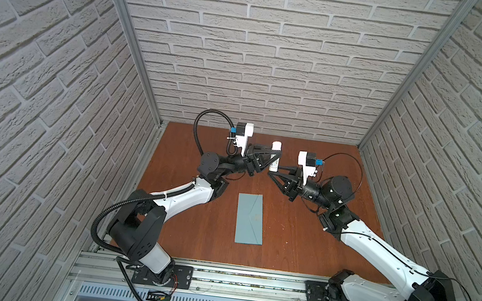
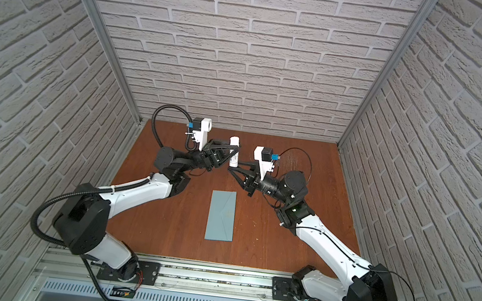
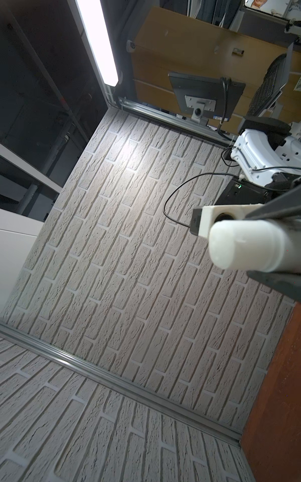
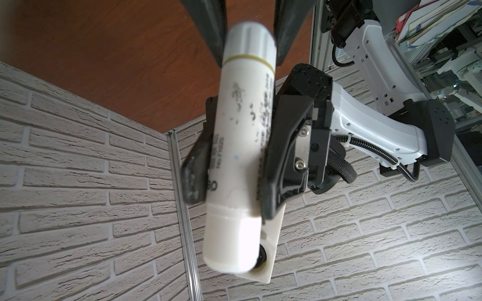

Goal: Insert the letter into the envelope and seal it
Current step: 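Rotate the right gripper around the glue stick while the left gripper holds it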

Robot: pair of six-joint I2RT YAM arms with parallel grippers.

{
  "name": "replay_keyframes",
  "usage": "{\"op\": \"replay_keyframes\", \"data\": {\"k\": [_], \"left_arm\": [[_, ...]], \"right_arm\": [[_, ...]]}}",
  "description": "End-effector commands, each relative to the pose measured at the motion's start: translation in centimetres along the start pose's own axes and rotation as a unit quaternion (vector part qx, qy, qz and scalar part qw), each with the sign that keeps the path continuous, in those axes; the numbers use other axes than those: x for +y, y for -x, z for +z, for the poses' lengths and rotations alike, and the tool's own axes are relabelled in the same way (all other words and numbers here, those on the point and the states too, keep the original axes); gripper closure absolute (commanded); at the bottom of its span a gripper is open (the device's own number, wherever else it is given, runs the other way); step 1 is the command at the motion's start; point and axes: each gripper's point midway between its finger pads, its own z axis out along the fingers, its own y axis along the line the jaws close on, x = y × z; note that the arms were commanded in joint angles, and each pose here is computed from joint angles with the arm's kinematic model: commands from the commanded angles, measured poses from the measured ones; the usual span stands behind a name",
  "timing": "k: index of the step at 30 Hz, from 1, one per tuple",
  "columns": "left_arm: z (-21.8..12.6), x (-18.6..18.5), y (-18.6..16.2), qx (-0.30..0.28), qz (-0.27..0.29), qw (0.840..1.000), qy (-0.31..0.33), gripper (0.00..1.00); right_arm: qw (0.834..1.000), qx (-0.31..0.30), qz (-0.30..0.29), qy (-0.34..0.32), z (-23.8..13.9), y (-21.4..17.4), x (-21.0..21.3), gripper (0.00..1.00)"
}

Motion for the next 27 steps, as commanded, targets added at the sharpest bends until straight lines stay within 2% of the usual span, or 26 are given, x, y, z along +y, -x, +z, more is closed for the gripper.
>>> {"op": "replay_keyframes", "data": {"k": [1, 5, 8, 10, 18, 27], "left_arm": [[0.4, -1.7, 1.2, -0.019, 0.032, 0.999, -0.034, 1.00], [0.4, -1.4, 0.8, -0.016, 0.028, 0.999, -0.031, 1.00], [0.4, -1.4, 0.9, -0.016, 0.029, 0.999, -0.030, 1.00], [0.4, -1.5, 0.8, -0.016, 0.029, 0.999, -0.031, 1.00], [0.6, -1.2, 0.6, -0.013, 0.025, 0.999, -0.032, 1.00], [0.7, -0.7, -0.2, -0.006, 0.015, 0.999, -0.029, 1.00]], "right_arm": [[0.999, -0.020, -0.012, 0.024, -0.1, 1.2, 1.0, 0.73], [0.999, -0.023, -0.018, 0.030, -0.1, 1.7, 1.4, 0.62], [0.999, -0.022, -0.022, 0.025, -0.2, 1.8, 1.4, 0.58], [0.999, -0.020, -0.022, 0.024, -0.2, 1.7, 1.4, 0.59], [0.999, -0.020, -0.023, 0.031, -0.2, 1.9, 1.7, 0.70], [0.999, -0.023, -0.027, 0.032, -0.2, 2.5, 1.9, 0.65]]}}
